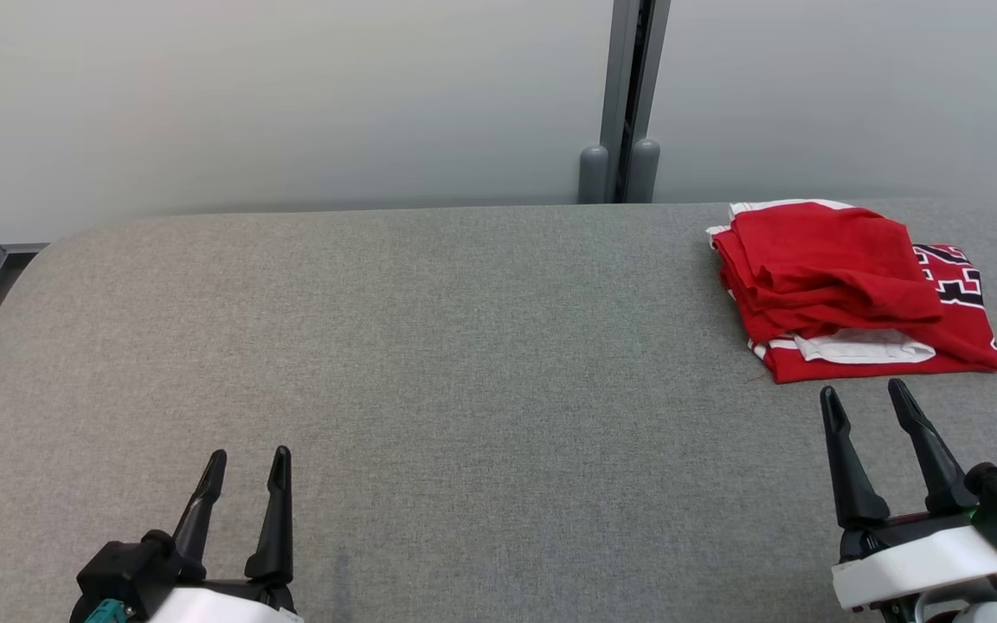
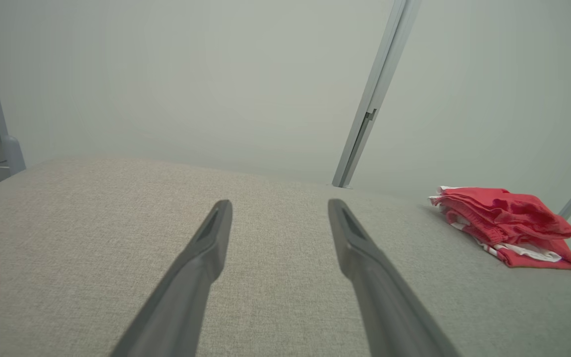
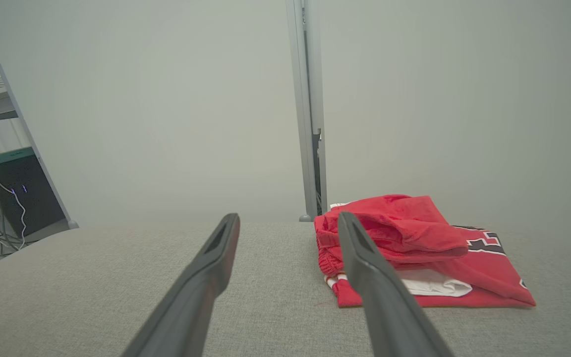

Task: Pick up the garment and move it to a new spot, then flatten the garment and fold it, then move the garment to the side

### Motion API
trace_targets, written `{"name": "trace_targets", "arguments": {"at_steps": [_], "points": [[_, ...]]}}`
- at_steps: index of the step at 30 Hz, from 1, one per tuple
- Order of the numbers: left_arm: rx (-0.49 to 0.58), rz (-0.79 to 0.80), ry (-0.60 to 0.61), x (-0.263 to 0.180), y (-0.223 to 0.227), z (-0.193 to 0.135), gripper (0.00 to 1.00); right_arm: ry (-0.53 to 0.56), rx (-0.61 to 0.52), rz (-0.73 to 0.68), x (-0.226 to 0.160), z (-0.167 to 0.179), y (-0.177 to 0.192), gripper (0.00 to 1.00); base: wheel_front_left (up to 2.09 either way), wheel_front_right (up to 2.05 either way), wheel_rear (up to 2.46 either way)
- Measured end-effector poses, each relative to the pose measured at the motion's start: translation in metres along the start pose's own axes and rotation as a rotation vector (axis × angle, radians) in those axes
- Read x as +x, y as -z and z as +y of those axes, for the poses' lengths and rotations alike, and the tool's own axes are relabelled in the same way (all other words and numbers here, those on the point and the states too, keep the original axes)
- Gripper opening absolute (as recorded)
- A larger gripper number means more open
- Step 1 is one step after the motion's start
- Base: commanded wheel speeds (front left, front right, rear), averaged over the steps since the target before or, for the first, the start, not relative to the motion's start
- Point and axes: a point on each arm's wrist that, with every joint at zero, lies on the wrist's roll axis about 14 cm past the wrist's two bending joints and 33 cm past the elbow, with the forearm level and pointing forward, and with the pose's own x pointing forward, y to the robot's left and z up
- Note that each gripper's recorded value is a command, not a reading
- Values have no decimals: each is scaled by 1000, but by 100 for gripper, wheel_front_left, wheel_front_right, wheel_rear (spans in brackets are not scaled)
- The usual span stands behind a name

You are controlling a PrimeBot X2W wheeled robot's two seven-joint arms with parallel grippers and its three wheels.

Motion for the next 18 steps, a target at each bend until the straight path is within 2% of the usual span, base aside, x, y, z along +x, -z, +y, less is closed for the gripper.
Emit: {"name": "trace_targets", "arguments": {"at_steps": [9,10,14,18], "points": [[8,4,0,-1,1,0,100,2,2,4,-1,0,1,100,0,0,0],[8,7,0,-1,2,1,0,2,2,6,-1,0,2,0,0,0,0],[-6,62,-18,-10,20,3,0,10,17,69,-11,1,21,0,0,0,0],[-59,91,-48,-13,26,9,0,32,83,89,-15,0,28,0,0,0,0]]}}
